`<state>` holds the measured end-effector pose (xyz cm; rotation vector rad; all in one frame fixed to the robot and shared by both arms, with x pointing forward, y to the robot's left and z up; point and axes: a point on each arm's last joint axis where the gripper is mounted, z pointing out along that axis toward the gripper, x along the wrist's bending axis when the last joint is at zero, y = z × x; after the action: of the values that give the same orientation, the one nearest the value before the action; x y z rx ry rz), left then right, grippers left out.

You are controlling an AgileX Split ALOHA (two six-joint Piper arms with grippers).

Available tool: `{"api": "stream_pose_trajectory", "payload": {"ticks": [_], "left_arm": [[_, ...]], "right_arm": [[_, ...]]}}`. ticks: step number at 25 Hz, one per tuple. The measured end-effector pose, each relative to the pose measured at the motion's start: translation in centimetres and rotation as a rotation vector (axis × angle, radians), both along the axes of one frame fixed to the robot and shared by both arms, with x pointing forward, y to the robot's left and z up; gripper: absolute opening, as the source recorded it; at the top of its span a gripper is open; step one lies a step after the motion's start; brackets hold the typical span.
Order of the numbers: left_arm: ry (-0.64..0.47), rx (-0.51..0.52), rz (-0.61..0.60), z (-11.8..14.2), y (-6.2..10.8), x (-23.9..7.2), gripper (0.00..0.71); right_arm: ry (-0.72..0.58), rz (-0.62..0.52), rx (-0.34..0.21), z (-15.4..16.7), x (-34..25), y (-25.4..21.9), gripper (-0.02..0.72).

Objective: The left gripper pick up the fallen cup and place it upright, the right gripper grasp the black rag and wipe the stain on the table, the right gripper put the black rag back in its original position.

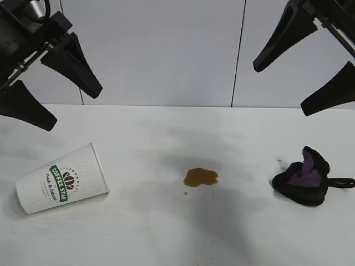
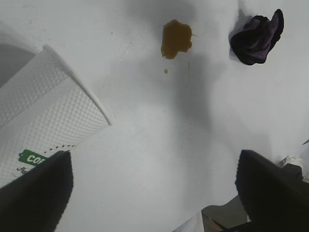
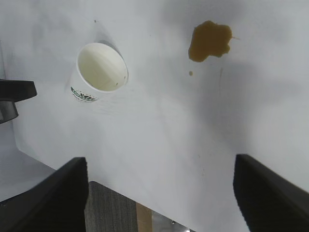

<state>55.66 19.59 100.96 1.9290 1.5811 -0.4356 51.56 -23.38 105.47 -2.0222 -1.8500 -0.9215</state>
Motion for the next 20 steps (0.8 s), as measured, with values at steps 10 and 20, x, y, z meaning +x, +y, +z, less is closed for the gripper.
{"api": "stream_pose_trajectory", "payload": {"ticks": [10, 20], "left_arm": [[-0.001, 0.0, 0.001, 0.0, 0.0, 0.01, 0.658], [-0.006, 0.002, 0.005, 0.0, 0.02, 0.07, 0.658]], "right_arm": [[0.0, 0.0, 0.0, 0.0, 0.0, 0.0, 0.566], [0.0, 0.0, 0.0, 0.0, 0.0, 0.0, 0.566]]}}
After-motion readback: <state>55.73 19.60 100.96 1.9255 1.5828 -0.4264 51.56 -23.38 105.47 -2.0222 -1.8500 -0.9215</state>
